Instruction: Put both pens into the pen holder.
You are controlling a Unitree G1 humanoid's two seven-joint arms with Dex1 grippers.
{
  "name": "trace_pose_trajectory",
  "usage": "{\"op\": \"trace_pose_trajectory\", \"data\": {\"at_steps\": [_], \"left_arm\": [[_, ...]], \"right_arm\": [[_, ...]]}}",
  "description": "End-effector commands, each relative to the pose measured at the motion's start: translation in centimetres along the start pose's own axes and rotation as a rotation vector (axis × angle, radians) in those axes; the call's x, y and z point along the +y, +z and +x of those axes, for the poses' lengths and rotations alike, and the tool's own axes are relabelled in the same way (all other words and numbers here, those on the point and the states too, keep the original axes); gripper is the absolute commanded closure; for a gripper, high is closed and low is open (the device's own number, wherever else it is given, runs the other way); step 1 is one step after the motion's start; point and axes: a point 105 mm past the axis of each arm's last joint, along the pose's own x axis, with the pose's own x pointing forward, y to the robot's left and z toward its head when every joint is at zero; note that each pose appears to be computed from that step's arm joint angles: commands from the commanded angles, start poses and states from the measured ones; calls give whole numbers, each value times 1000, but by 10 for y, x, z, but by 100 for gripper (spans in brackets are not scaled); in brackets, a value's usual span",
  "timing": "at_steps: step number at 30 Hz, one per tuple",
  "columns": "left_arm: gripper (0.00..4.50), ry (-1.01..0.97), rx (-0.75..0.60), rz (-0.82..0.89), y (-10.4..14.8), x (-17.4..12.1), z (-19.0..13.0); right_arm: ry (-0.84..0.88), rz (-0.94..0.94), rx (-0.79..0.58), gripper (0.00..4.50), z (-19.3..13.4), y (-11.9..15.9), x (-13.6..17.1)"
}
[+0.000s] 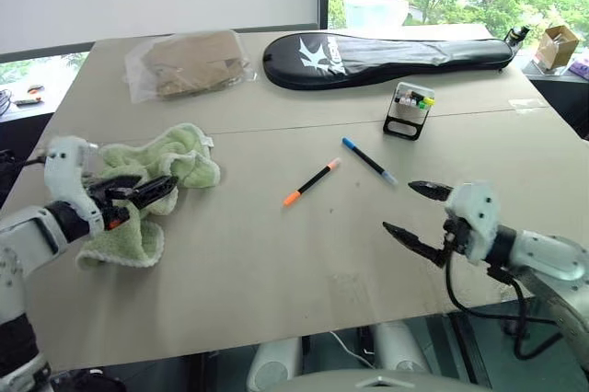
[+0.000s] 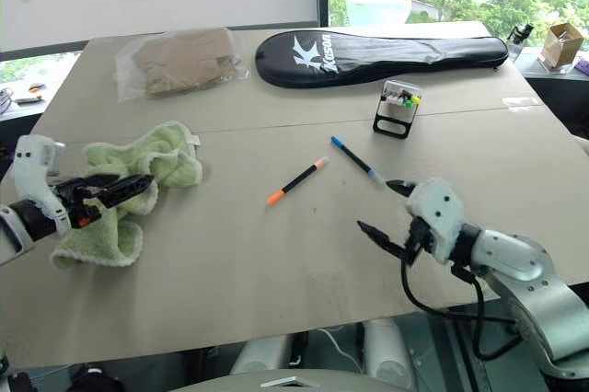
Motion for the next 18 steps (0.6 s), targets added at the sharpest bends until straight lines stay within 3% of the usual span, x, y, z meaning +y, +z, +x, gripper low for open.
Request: {"op": "trace_pose_trajectory", "data": {"at_steps": [1,5,9,13,14,15,18], "left_arm": [[4,-304,-27,223,6,-65,-2],[4,-452,-61,278,1,-95,7],[4,-532,-80,407,0,-109,17],[4,-599,-93,398,1,-118,22],[0,-594,-94,400,1,-117,22],[0,-587,-95,402,1,-115,23],[0,-568,-108,392,2,-115,24]], "right_arm": [[-80,52,94,0,18,-2,-23],[-152,118,219,0,47,-6,-48],[-134,224,223,0,81,11,-58],[-123,261,228,0,122,21,-67],[-120,273,235,51,133,18,-68],[-117,281,242,53,140,16,-68],[-112,283,320,173,156,-12,-66]]}}
